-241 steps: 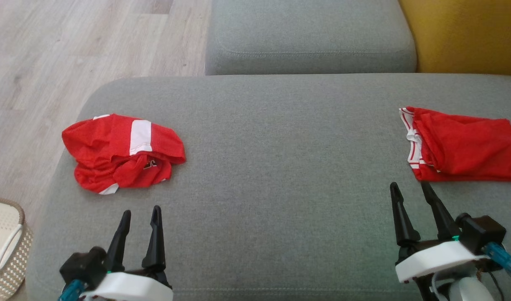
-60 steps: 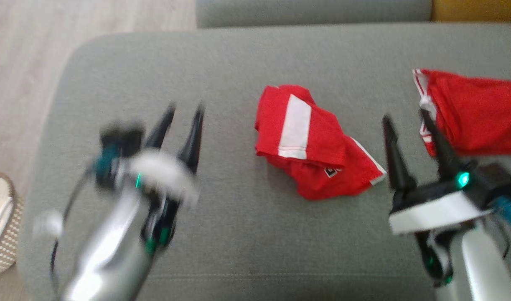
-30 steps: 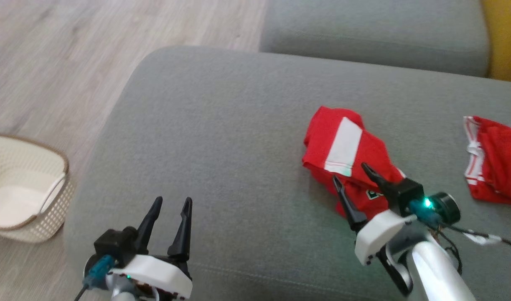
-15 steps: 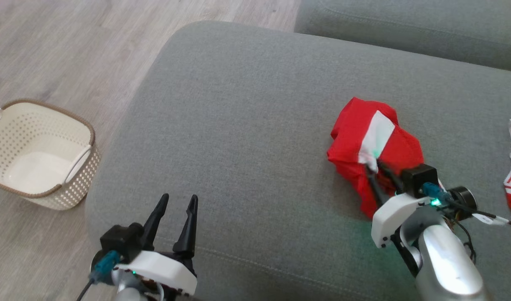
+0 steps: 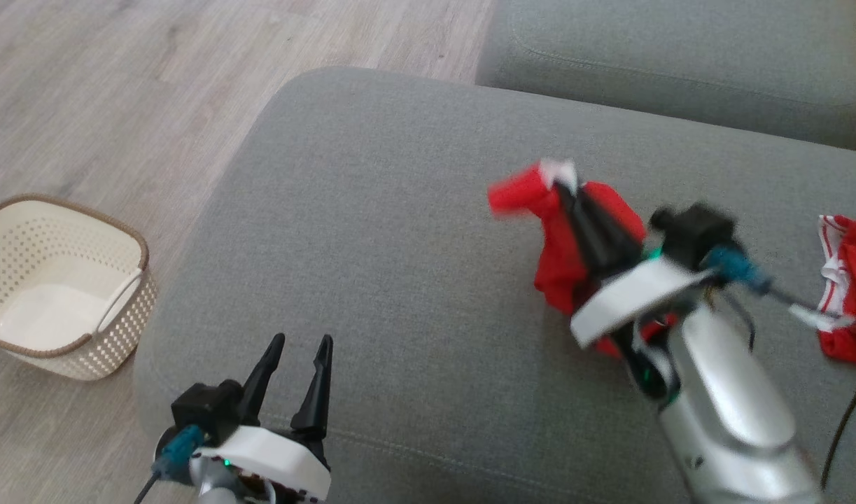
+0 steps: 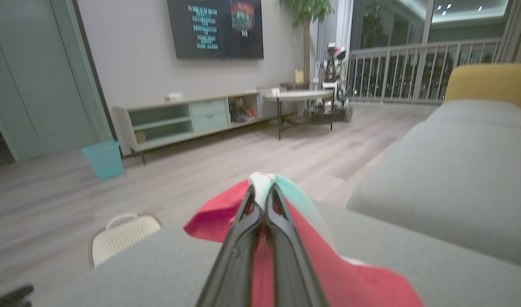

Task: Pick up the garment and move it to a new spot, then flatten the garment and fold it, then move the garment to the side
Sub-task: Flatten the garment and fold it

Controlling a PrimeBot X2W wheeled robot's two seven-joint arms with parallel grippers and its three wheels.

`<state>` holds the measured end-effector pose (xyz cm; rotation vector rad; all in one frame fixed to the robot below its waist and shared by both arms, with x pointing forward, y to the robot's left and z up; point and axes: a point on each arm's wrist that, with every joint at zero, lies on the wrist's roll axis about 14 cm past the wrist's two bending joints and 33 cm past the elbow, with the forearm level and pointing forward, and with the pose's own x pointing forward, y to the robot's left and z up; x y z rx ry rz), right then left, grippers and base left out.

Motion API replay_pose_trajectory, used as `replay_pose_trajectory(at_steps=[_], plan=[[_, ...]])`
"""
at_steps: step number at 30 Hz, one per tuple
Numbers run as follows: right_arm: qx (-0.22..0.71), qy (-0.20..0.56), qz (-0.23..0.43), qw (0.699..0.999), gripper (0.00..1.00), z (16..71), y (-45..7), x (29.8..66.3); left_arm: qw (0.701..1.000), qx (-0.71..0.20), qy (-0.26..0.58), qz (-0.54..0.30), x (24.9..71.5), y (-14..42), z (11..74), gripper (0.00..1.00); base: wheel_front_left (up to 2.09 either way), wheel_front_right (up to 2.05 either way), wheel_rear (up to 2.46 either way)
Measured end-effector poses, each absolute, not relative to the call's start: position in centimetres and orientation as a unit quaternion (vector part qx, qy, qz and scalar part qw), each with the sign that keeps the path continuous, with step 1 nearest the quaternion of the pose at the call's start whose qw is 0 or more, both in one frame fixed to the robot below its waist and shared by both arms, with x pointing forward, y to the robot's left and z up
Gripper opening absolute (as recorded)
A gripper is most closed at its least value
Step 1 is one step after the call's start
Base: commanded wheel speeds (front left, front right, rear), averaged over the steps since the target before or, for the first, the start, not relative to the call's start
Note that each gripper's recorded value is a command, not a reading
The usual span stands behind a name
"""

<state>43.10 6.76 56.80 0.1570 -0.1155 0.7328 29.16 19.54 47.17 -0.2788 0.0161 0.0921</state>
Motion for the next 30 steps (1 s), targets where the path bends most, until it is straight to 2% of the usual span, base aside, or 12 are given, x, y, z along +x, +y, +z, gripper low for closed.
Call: replay_pose_trajectory(at_steps=[4, 8, 11, 15, 19, 20, 21, 24, 30], plan=[[0.135, -0.133, 0.350, 0.917, 0.00, 63.5, 6.2, 44.2, 0.989, -0.141, 0.008, 0.045, 29.1, 19.4, 47.1, 1.00, 0.00, 0.00, 0.00], [0.166, -0.143, 0.300, 0.928, 0.00, 65.4, 3.3, 47.2, 0.989, -0.143, 0.016, 0.042, 29.1, 19.3, 46.7, 1.00, 0.00, 0.00, 0.00], [0.176, -0.119, 0.224, 0.951, 0.00, 63.5, -1.0, 50.4, 0.989, -0.141, 0.021, 0.044, 28.9, 19.2, 46.4, 1.00, 0.00, 0.00, 0.00], [0.138, -0.052, 0.133, 0.980, 0.00, 58.1, -6.2, 53.4, 0.989, -0.140, 0.033, 0.046, 29.1, 19.2, 45.8, 1.00, 0.00, 0.00, 0.00], [0.092, 0.028, 0.068, 0.993, 0.00, 52.9, -10.4, 55.3, 0.989, -0.138, 0.041, 0.045, 29.5, 19.2, 45.5, 1.00, 0.00, 0.00, 0.00], [0.077, 0.044, 0.061, 0.994, 0.22, 52.1, -10.9, 55.5, 0.988, -0.139, 0.042, 0.045, 29.7, 19.2, 45.5, 1.00, 0.00, 0.00, 0.00], [0.067, 0.051, 0.056, 0.995, 1.00, 51.5, -11.3, 55.8, 0.988, -0.138, 0.044, 0.043, 29.8, 19.0, 45.4, 1.00, 0.00, 0.00, 0.00], [0.039, 0.064, 0.048, 0.996, 1.00, 50.9, -11.6, 56.5, 0.988, -0.141, 0.046, 0.035, 30.4, 18.6, 45.4, 1.00, 0.00, 0.00, 0.00], [0.032, 0.042, 0.059, 0.997, 1.00, 51.9, -10.4, 56.0, 0.989, -0.140, 0.041, 0.019, 31.2, 17.7, 45.8, 1.00, 0.00, 0.00, 0.00]])
